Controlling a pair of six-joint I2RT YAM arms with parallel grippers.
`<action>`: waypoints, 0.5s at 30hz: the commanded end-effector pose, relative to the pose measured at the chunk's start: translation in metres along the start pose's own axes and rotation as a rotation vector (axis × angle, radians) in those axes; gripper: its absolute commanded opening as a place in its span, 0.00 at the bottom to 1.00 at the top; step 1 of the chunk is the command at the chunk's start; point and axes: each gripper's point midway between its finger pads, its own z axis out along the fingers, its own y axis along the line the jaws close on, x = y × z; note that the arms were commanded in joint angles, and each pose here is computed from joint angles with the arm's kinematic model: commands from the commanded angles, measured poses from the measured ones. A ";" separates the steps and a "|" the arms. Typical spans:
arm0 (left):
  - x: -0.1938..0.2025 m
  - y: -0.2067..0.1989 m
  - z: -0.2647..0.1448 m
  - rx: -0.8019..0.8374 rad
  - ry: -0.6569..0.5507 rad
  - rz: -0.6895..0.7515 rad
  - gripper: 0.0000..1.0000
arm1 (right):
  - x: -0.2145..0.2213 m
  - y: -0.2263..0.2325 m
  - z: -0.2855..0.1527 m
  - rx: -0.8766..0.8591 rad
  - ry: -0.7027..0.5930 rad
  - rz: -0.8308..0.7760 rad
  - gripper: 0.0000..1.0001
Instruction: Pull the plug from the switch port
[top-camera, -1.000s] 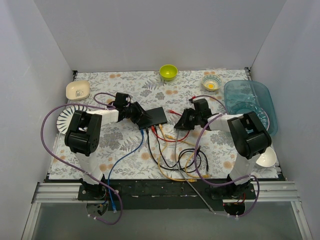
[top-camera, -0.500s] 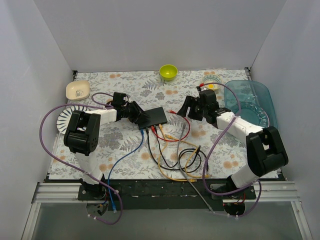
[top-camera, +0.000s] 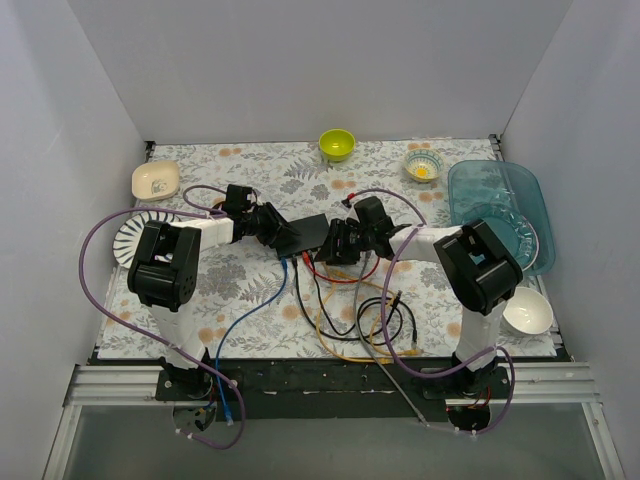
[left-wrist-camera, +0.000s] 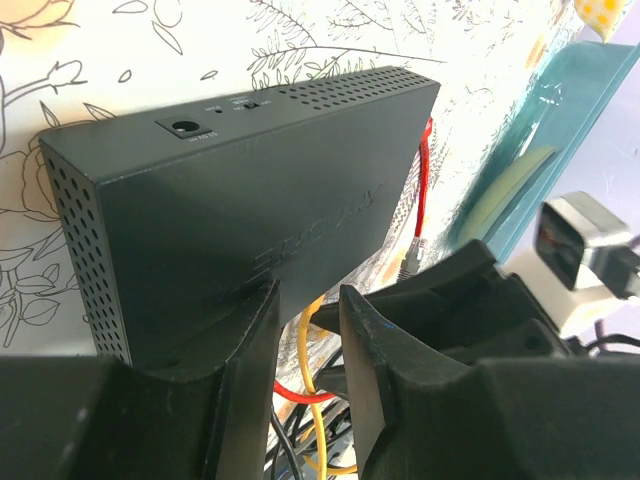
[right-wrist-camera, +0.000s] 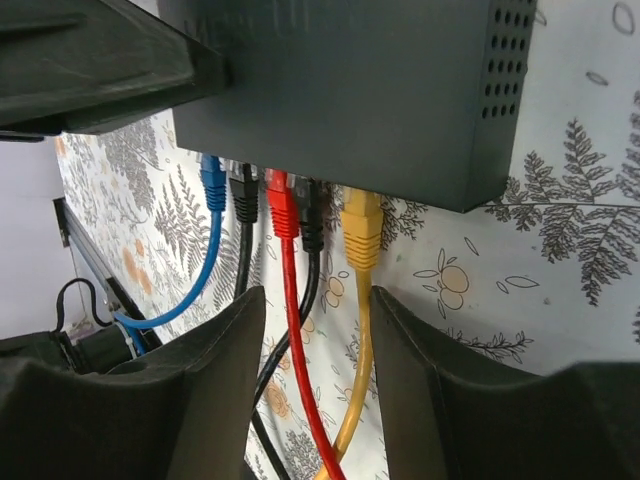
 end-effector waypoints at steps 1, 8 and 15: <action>0.000 0.006 -0.002 -0.026 0.000 -0.012 0.30 | -0.012 0.016 0.003 -0.077 -0.032 0.019 0.56; 0.004 0.007 -0.004 -0.026 0.005 -0.009 0.30 | -0.025 0.002 0.011 -0.070 -0.085 0.115 0.57; 0.006 0.007 -0.005 -0.021 0.009 -0.006 0.30 | -0.034 -0.012 0.017 -0.079 -0.110 0.173 0.53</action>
